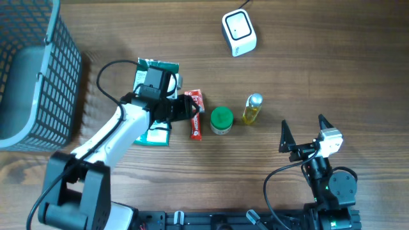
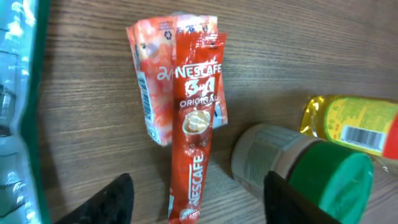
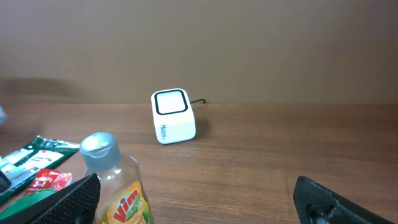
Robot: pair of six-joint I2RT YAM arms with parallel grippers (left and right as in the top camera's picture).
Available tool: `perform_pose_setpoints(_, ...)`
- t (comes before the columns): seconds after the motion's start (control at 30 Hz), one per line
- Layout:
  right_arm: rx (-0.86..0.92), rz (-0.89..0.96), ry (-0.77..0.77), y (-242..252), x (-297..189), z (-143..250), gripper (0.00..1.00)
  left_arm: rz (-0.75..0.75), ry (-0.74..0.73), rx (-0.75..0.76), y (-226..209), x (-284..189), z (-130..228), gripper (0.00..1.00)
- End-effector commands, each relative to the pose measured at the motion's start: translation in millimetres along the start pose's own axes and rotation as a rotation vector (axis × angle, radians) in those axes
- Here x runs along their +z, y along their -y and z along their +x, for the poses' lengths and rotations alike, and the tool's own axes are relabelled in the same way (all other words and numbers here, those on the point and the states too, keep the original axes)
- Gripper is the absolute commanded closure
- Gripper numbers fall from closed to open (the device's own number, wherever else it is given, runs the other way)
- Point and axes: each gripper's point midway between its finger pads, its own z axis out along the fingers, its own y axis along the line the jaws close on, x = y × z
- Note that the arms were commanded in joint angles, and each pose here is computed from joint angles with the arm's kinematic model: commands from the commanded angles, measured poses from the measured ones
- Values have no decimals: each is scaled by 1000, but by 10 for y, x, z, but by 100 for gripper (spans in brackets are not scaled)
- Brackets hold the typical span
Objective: Scan the item barcode
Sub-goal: 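Withdraw the left gripper back beside the basket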
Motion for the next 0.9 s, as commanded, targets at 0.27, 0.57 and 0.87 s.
perform_pose_setpoints(0.27,11,14,6,27,-2,-12,0,-332,373,-163,-987,-1481,-883,34)
perform_pose_setpoints(0.57,11,14,6,27,-2,-11,0,-483,416,-212,-1593,-1795,-904,0)
perform_pose_setpoints(0.87,10,14,6,27,-2,-12,0,-483,416,-212,-1592,-1794,-904,0)
